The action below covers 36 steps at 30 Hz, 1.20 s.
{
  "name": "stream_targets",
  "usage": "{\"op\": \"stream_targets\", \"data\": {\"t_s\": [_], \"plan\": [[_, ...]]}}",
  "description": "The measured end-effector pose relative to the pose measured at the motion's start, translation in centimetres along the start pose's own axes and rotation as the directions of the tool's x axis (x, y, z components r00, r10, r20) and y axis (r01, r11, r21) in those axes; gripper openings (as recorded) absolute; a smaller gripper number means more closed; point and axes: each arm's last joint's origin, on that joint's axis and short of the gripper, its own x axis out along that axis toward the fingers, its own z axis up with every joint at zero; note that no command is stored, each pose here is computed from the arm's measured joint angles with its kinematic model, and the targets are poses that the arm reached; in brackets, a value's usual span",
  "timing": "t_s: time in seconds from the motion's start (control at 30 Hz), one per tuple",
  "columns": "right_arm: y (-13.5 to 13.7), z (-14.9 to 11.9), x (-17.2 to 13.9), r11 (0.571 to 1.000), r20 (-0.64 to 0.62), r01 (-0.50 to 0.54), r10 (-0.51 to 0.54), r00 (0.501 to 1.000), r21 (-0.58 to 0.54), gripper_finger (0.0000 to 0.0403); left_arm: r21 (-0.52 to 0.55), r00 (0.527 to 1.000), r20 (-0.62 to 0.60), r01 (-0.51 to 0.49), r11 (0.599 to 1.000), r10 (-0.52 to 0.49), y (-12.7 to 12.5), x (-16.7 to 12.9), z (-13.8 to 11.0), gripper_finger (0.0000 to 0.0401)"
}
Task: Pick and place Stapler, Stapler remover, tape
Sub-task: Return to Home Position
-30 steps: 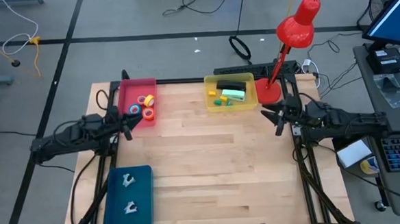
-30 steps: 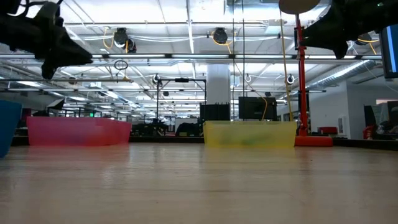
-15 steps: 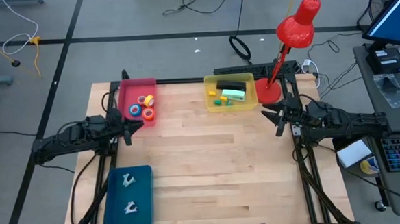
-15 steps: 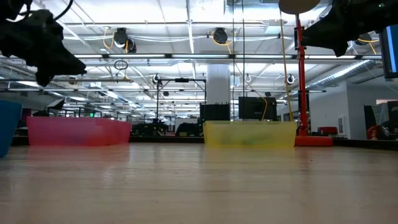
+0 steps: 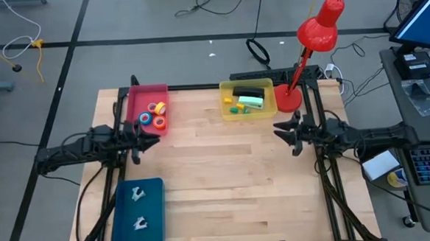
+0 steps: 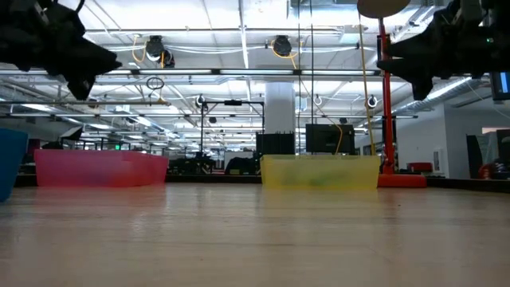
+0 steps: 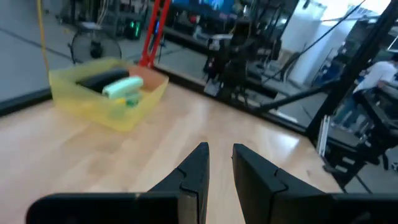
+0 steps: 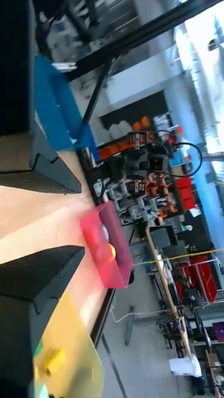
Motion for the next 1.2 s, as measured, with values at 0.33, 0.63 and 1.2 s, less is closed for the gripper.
{"op": "stream_targets", "data": {"t_s": [0.33, 0.63, 1.2], "plan": [[-0.3, -0.3, -1.8, 0.994, 0.063, -0.077, 0.072, 0.995, 0.073, 0.0141, 0.214, 0.979, 0.112, 0.144, 0.966, -0.171, -0.9, -0.2, 1.4, 0.0069], [-0.7, -1.5, -2.1, 0.996, -0.057, -0.031, 0.036, 0.998, 0.087, 0.0141, 0.262, 0.954, 0.143, 0.221, 0.940, -0.264, 0.0, 1.2, -1.7, 0.0069], [-0.3, -1.7, -2.1, 0.987, -0.102, -0.152, 0.156, 0.982, 0.045, 0.0141, 0.156, 0.966, 0.085, 0.228, 0.961, -0.243, 0.2, 1.4, -2.2, 0.0069]]}}
